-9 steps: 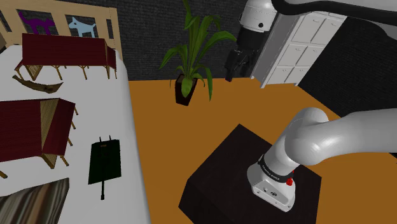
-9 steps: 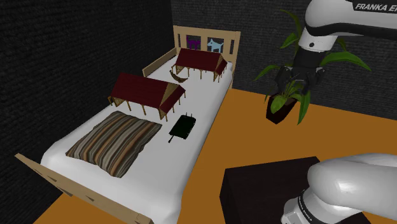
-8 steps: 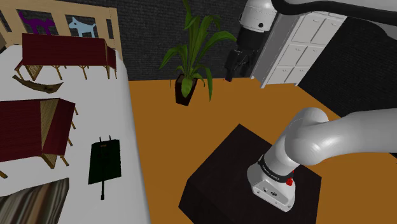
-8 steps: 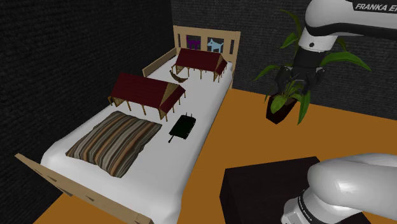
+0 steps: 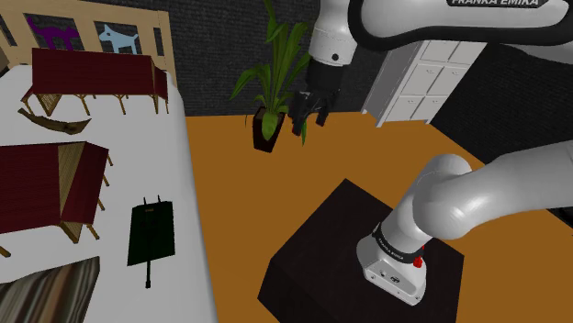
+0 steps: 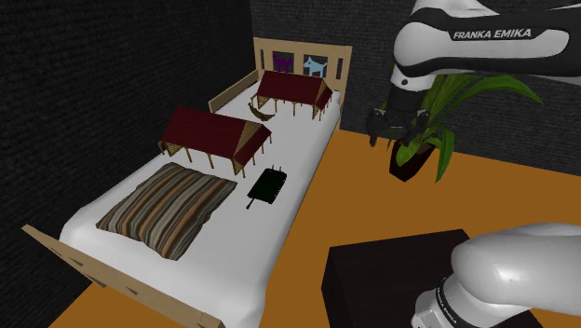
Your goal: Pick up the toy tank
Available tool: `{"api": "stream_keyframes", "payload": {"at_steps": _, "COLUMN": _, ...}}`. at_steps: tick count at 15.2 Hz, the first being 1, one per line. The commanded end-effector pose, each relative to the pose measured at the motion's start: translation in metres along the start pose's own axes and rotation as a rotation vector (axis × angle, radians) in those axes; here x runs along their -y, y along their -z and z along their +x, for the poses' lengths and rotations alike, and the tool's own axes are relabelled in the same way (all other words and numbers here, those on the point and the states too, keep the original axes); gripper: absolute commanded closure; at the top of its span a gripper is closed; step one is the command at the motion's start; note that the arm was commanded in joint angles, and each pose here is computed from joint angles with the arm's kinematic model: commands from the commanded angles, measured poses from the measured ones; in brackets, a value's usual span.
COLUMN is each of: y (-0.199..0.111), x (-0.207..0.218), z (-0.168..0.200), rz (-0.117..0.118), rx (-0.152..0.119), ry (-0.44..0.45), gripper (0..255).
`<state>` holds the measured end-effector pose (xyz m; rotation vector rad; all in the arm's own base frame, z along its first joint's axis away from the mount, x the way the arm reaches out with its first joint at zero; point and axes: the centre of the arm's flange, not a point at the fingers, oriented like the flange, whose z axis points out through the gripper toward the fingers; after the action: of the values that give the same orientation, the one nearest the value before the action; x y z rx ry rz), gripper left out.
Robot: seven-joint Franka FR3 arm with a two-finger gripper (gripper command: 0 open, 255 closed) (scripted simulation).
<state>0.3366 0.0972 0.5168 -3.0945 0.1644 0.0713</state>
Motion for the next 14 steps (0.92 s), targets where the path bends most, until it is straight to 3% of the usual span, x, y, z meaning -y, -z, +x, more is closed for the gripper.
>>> {"api": "stream_keyframes", "payload": {"at_steps": 1, "y": -0.016, "x": 0.022, "z": 0.007, "rz": -0.001, "rx": -0.002, "ry": 0.003, "gripper": 0}}
{"api": "stream_keyframes", "payload": {"at_steps": 14, "y": -0.101, "x": 0.163, "z": 0.056, "rz": -0.009, "rx": -0.014, "ry": 0.026, "gripper": 0}}
